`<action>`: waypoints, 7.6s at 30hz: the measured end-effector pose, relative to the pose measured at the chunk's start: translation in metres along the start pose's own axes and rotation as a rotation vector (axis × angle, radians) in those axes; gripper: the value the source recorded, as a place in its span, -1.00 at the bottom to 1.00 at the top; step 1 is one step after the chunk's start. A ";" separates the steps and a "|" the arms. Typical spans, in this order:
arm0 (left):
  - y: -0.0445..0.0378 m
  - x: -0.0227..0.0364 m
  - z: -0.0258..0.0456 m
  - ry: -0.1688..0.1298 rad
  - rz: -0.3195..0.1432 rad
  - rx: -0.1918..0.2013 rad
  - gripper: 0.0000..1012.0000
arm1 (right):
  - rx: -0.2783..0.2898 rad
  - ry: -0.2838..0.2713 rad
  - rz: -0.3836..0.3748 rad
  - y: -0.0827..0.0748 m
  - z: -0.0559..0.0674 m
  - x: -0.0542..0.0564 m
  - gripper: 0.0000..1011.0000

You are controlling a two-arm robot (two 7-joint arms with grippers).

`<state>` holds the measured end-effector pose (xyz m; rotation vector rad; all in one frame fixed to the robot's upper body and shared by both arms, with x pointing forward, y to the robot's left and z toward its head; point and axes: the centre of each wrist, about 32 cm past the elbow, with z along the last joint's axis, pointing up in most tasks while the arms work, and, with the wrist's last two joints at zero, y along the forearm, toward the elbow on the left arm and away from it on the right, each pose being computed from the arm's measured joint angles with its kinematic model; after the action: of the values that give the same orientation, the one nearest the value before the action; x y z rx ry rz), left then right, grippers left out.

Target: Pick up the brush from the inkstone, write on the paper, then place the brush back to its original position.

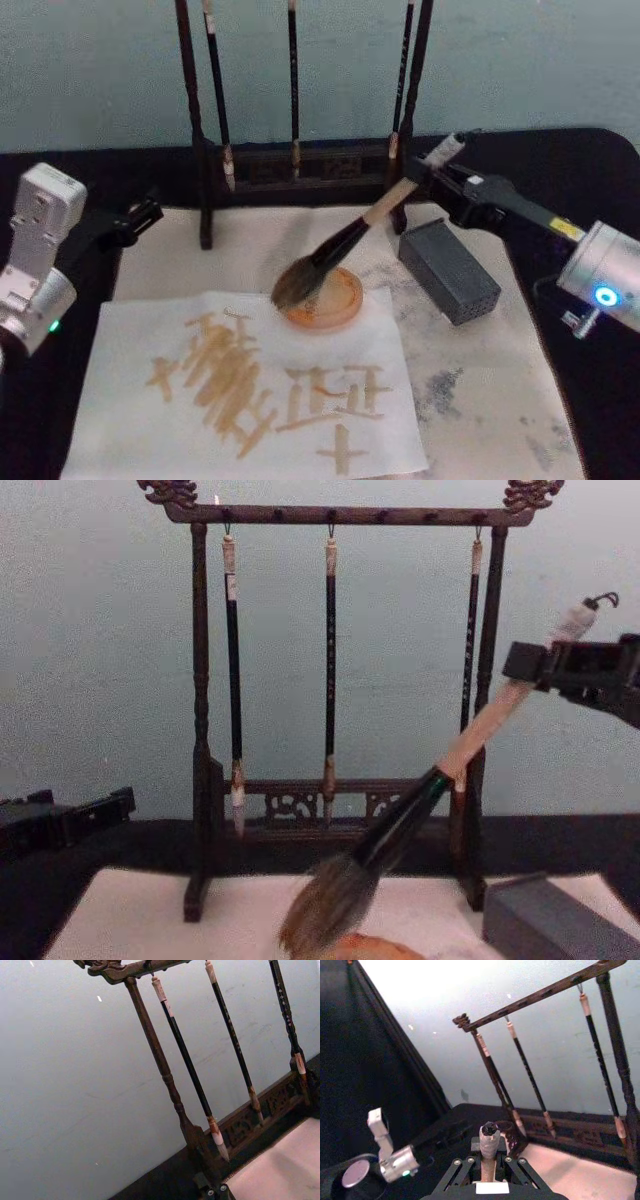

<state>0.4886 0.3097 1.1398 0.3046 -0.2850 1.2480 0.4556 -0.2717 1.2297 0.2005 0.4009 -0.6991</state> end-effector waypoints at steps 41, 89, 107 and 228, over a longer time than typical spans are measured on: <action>0.0000 0.0000 0.0000 0.000 0.000 0.000 0.98 | 0.009 0.279 -0.188 0.019 -0.017 0.092 -0.65; 0.0000 0.0000 0.0000 0.000 0.000 0.000 0.98 | -0.054 0.463 -0.336 0.005 -0.043 0.109 -0.65; 0.0000 0.0000 0.0000 0.000 0.000 0.000 0.98 | -0.054 0.460 -0.334 0.005 -0.043 0.109 0.06; 0.0000 0.0000 0.0000 0.000 0.000 0.000 0.98 | -0.325 -0.352 -0.191 -0.008 -0.029 -0.007 0.98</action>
<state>0.4886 0.3097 1.1398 0.3045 -0.2849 1.2479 0.4372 -0.2653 1.2062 -0.2694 0.1924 -0.8279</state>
